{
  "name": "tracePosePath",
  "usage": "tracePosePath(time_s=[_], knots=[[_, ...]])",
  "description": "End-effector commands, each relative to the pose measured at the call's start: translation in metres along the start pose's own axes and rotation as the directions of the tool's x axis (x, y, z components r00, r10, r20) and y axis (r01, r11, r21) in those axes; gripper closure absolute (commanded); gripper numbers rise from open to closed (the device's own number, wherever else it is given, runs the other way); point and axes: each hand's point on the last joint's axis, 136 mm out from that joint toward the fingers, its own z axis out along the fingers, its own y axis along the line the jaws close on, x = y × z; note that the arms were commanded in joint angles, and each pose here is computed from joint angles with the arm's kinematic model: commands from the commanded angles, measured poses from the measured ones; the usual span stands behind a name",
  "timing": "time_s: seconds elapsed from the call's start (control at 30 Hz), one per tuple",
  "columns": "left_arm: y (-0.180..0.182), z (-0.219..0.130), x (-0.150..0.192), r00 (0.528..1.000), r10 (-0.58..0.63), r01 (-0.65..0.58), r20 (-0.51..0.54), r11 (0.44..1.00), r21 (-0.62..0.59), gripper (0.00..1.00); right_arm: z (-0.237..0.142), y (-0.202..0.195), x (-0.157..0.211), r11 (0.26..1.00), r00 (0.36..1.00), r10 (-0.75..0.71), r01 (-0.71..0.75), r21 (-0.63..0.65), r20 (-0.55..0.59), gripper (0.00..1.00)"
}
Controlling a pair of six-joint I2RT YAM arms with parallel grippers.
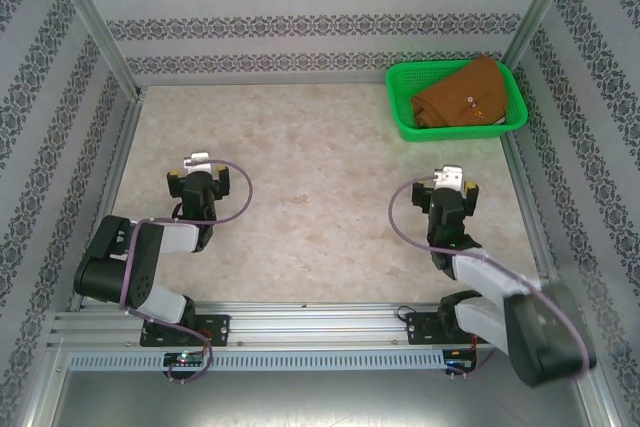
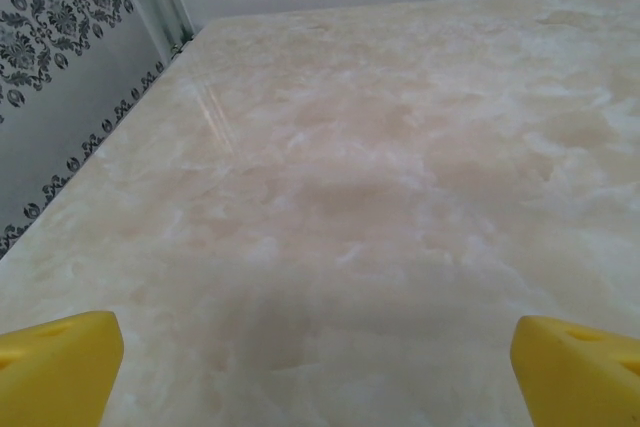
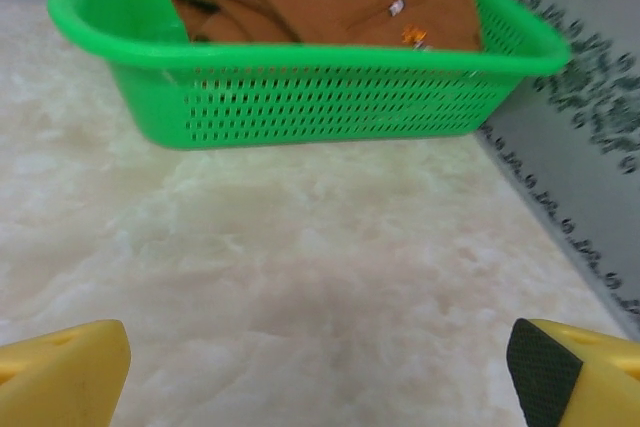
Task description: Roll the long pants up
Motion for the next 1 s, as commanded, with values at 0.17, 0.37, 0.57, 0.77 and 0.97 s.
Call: tracePosePath(time_s=[0.17, 0.37, 0.57, 0.77, 0.97], knots=[[-0.003, 0.018, 0.001, 0.997, -0.031, 0.036, -0.067, 0.996, 0.085, 0.0, 0.049, 0.023, -0.015, 0.983, 0.993, 0.082, -0.067, -0.172, 0.083, 0.02], [-0.004, 0.017, 0.0, 0.997, -0.04, 0.046, -0.061, 0.994, 0.1, 0.0, 0.056, 0.031, -0.019, 0.966, 0.996, 0.078, -0.066, -0.248, 0.038, 0.02], [-0.003, 0.017, 0.001, 0.997, -0.04, 0.046, -0.062, 0.994, 0.099, 0.0, 0.057, 0.032, -0.019, 0.963, 0.996, 0.08, -0.068, -0.261, 0.034, 0.02], [-0.003, 0.017, 0.001, 0.997, -0.041, 0.047, -0.062, 0.994, 0.098, 0.0, 0.058, 0.034, -0.018, 0.962, 0.997, 0.078, -0.069, -0.264, 0.023, 0.02], [-0.004, 0.017, 0.001, 0.997, -0.04, 0.046, -0.063, 0.994, 0.1, 0.0, 0.057, 0.033, -0.019, 0.962, 0.996, 0.081, -0.07, -0.264, 0.032, 0.02]])
